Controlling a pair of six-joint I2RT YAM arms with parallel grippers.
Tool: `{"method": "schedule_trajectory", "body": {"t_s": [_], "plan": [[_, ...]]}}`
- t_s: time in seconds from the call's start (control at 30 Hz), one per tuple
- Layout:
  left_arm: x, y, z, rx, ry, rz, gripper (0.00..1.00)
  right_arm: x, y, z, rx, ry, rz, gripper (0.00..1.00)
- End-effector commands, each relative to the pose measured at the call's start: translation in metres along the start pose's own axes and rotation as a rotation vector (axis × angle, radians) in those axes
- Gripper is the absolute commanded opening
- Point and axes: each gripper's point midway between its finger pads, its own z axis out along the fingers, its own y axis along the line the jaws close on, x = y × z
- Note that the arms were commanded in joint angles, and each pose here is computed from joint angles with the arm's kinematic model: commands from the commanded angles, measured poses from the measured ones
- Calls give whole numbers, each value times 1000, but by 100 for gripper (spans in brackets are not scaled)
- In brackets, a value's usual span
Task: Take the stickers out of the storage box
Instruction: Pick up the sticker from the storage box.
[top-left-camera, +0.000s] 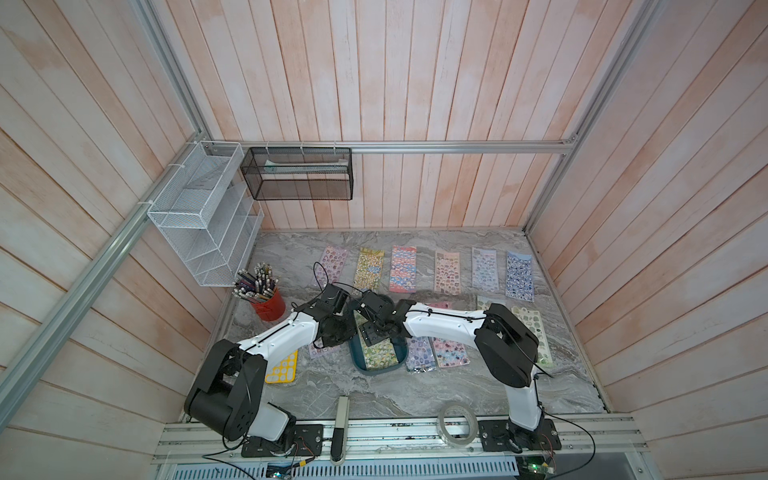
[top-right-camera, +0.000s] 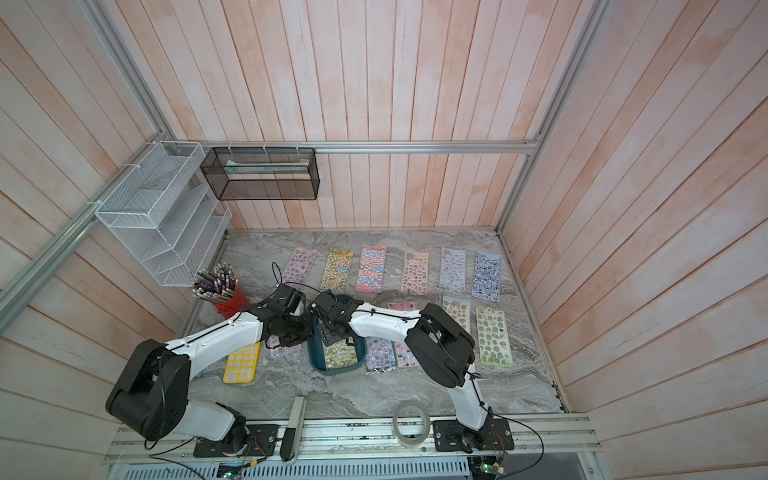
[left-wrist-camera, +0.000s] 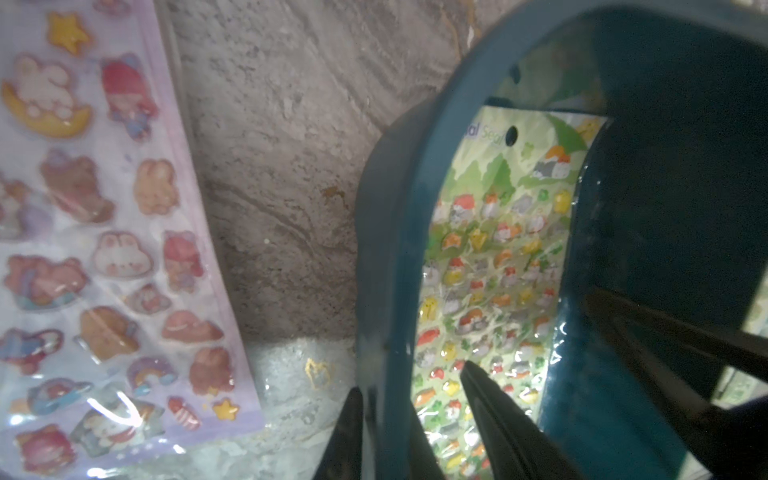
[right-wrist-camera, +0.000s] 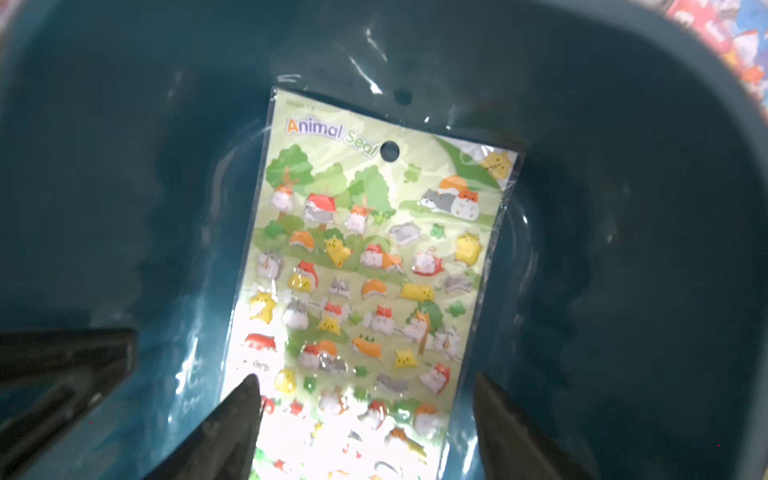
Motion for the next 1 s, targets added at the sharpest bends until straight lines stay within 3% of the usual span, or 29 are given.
{"method": "schedule_trajectory", "body": {"t_s": [0.0,0.33,0.6,0.97], "plan": [[7,12,-3,-34,4,-18,13,20,-11,16,56,81,49,82],[14,17,-5,-37,7,-31,9,24,15,35,-105,133,108,82],[11,14,-2,-38,9,-27,9,27,58,27,-430,136,90,72],[6,9,-3,-29,5,-28,9,29,77,20,-592,143,68,64]]}}
